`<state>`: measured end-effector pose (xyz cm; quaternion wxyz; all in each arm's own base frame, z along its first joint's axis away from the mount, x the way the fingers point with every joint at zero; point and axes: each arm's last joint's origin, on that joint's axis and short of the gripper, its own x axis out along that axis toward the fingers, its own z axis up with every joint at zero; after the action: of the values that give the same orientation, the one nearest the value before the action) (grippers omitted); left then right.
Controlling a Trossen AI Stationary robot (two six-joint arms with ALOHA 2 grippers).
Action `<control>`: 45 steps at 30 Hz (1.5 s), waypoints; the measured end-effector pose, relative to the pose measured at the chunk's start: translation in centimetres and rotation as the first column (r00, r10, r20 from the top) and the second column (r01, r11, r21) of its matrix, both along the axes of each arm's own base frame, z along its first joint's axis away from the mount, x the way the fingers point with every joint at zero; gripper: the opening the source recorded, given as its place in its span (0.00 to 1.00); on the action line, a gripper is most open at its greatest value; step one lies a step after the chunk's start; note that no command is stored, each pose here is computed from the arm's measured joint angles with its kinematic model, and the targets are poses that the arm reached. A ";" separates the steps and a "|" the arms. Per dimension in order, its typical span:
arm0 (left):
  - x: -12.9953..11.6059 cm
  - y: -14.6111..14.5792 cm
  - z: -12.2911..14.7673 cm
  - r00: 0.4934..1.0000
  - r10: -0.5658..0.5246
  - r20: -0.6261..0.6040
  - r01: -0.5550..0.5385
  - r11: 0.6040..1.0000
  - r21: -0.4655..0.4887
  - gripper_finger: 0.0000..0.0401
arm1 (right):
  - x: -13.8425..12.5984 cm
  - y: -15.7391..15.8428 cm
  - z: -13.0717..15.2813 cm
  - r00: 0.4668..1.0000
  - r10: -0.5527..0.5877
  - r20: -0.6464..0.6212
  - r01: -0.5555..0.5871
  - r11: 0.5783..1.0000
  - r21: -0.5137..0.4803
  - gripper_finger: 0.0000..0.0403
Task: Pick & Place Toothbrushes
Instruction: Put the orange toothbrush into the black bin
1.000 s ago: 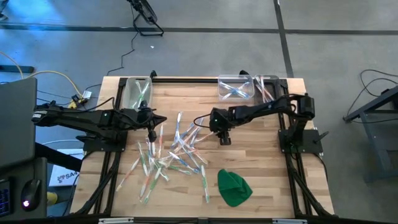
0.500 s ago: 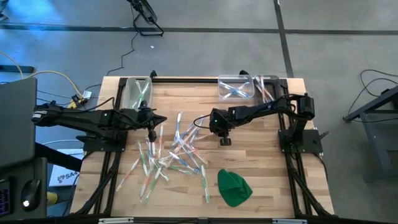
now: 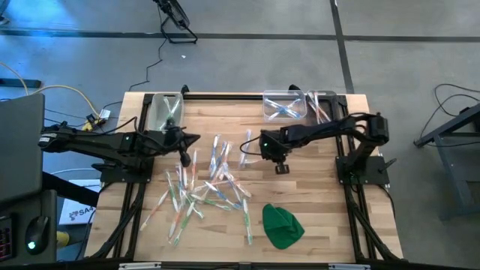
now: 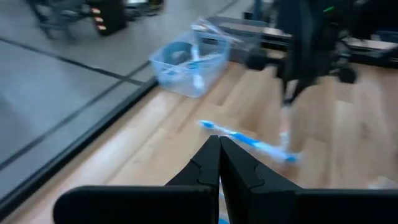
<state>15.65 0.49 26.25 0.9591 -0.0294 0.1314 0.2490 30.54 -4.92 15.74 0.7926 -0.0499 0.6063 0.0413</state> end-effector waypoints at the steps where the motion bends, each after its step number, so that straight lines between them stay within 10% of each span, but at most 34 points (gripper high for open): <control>1: 0.0 0.1 0.0 1.000 0.021 0.001 -0.021 1.000 0.007 0.00 | -0.3 0.1 0.5 1.000 0.000 -0.006 0.000 1.000 0.003 0.04; 16: 0.0 0.2 0.2 0.998 0.059 0.022 -0.059 0.998 0.017 0.00 | -5.0 1.7 9.6 0.967 -0.115 0.226 0.038 0.947 0.318 0.04; 24: 0.0 0.1 0.4 0.997 0.058 0.041 -0.058 0.998 0.015 0.00 | -6.3 0.8 11.9 0.875 -0.342 0.343 0.328 0.939 0.100 0.04; 32: 0.0 0.1 0.4 0.998 0.057 0.038 -0.058 0.998 0.023 0.00 | -7.1 -1.7 12.6 0.682 -0.570 0.459 0.667 0.742 -0.070 0.04; 45: -0.1 0.5 1.6 0.983 0.176 0.051 -0.183 0.953 0.243 0.00 | -10.1 -7.7 9.8 0.378 -0.805 0.457 0.906 0.423 -0.003 0.04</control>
<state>15.58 1.04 27.89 0.9305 0.0746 0.0827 0.3490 20.46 -12.66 25.54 0.7850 0.1661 0.3720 -0.4668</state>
